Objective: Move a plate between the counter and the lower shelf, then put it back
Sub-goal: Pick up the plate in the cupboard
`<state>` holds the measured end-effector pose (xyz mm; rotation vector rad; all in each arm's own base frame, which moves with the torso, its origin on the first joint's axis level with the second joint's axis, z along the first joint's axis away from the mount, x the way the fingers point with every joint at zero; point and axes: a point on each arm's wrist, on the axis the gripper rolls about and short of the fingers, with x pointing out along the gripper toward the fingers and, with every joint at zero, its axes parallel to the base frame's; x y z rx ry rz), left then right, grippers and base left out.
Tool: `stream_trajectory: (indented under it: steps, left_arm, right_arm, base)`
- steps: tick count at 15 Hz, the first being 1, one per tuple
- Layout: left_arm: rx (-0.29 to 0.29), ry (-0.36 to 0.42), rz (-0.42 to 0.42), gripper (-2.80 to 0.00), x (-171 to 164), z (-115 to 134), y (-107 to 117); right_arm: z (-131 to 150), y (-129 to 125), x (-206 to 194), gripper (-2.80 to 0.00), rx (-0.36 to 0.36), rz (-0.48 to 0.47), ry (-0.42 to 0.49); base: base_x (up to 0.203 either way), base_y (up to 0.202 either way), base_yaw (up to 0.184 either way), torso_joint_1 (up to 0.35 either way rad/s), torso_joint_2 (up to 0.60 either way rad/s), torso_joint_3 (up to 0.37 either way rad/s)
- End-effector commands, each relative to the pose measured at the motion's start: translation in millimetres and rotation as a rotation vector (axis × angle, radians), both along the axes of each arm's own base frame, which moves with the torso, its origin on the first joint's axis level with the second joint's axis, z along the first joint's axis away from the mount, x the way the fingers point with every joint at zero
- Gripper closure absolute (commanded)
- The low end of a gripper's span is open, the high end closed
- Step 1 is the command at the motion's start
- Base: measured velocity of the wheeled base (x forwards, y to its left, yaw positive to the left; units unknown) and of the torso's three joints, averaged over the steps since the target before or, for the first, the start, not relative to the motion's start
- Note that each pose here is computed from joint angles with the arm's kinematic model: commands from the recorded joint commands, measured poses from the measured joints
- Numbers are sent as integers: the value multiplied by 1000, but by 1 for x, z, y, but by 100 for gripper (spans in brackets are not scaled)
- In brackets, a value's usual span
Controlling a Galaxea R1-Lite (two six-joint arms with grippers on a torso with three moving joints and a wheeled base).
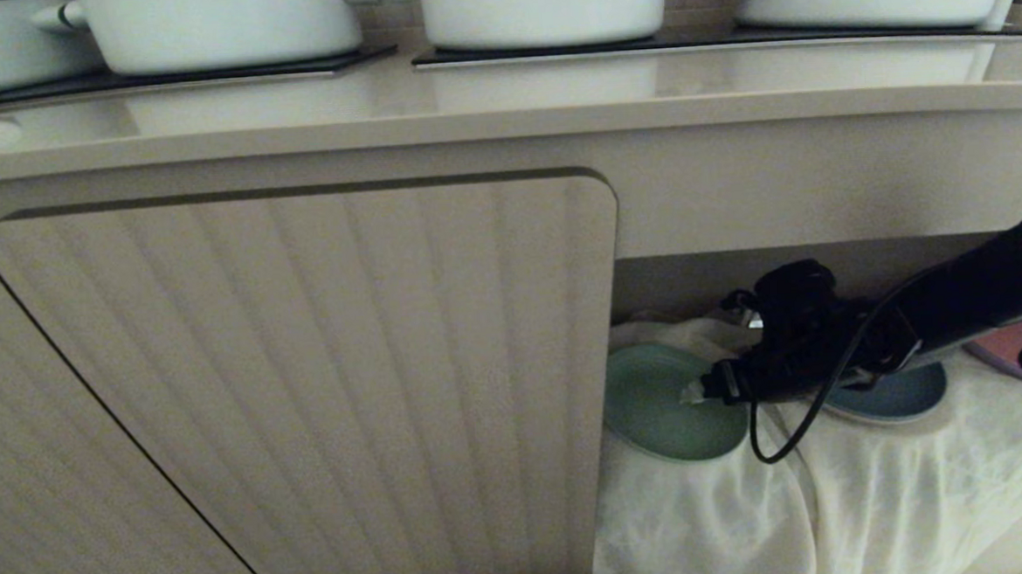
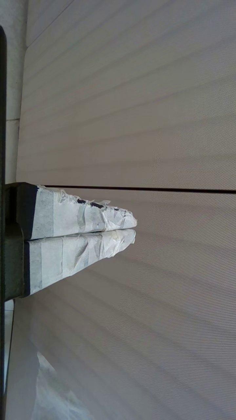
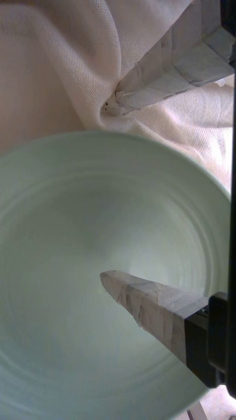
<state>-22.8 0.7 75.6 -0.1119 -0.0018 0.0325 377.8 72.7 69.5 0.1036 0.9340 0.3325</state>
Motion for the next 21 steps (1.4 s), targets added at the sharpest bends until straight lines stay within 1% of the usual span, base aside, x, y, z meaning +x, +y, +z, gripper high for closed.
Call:
stream_trajectory:
  steps: [1,10,21]
  left_arm:
    - [-2,-2,1,0,0,0,0]
    - [-2,-1,1,0,0,0,0]
    - [0,0,1,0,0,0,0]
  right_arm:
    - [-2,-1,1,-280,-7,-7,2]
    - [-10,1,7,-280,-16,-11,8]
    - [-6,1,12,-280,-19,-16,-7]
  base:
    - [0,0,0,0,0,0]
    - [0,0,0,0,0,0]
    - [0,0,0,0,0,0]
